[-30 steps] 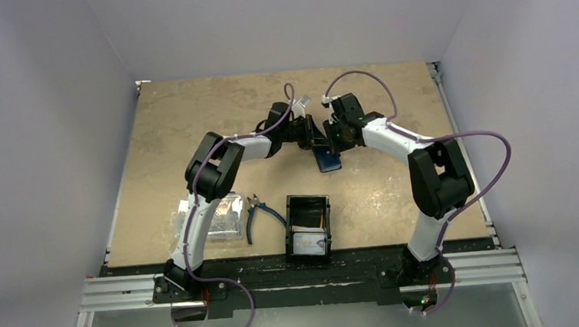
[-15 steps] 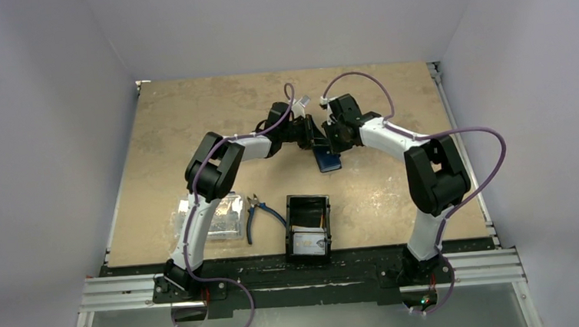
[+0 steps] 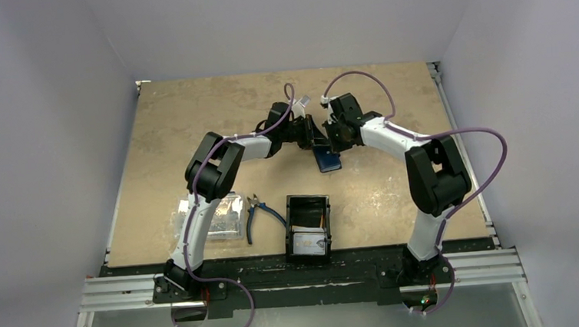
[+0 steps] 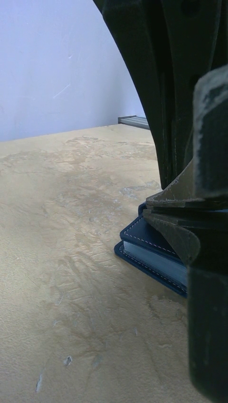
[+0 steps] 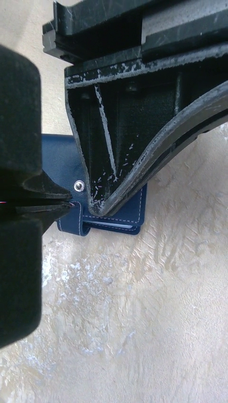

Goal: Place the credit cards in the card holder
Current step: Close the card holder at the center of the board.

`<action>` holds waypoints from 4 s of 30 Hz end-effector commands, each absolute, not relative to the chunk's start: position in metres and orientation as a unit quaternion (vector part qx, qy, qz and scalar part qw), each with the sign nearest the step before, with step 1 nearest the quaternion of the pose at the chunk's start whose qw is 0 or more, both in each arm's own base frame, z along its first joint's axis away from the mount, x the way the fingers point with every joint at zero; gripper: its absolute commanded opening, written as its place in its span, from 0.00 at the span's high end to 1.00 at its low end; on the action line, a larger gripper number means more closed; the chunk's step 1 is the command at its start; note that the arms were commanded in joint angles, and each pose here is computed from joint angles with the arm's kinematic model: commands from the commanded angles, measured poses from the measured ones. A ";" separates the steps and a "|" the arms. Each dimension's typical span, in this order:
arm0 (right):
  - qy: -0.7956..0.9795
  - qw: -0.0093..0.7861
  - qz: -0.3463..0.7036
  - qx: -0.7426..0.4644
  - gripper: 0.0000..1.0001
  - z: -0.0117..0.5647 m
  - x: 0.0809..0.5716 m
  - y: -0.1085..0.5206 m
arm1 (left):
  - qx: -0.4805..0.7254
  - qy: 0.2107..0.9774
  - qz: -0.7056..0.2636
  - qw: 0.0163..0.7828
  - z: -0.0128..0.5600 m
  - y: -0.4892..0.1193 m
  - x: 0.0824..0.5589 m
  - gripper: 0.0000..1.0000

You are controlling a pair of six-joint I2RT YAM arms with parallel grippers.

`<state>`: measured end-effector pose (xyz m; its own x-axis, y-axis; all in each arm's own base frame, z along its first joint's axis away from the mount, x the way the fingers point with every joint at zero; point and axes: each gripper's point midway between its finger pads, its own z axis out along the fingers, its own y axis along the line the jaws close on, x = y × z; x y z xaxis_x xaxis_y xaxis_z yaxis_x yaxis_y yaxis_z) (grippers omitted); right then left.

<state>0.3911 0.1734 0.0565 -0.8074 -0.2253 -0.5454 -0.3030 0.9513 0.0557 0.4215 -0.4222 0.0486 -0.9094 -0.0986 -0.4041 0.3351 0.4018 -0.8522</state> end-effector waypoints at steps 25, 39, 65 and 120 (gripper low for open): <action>0.924 0.233 0.288 -0.092 1.00 0.058 0.391 0.198 | 0.019 0.865 -0.482 0.137 -0.014 -0.401 0.408 1.00; 0.937 0.232 0.240 -0.103 1.00 0.047 0.391 0.192 | 0.012 0.869 -0.478 0.131 -0.020 -0.400 0.407 1.00; 0.941 0.223 0.217 -0.133 1.00 0.016 0.370 0.220 | -0.015 0.858 -0.494 0.141 0.014 -0.385 0.430 0.75; 0.921 0.177 0.321 -0.134 1.00 0.000 0.369 0.218 | -0.055 0.842 -0.516 0.146 0.065 -0.358 0.409 0.99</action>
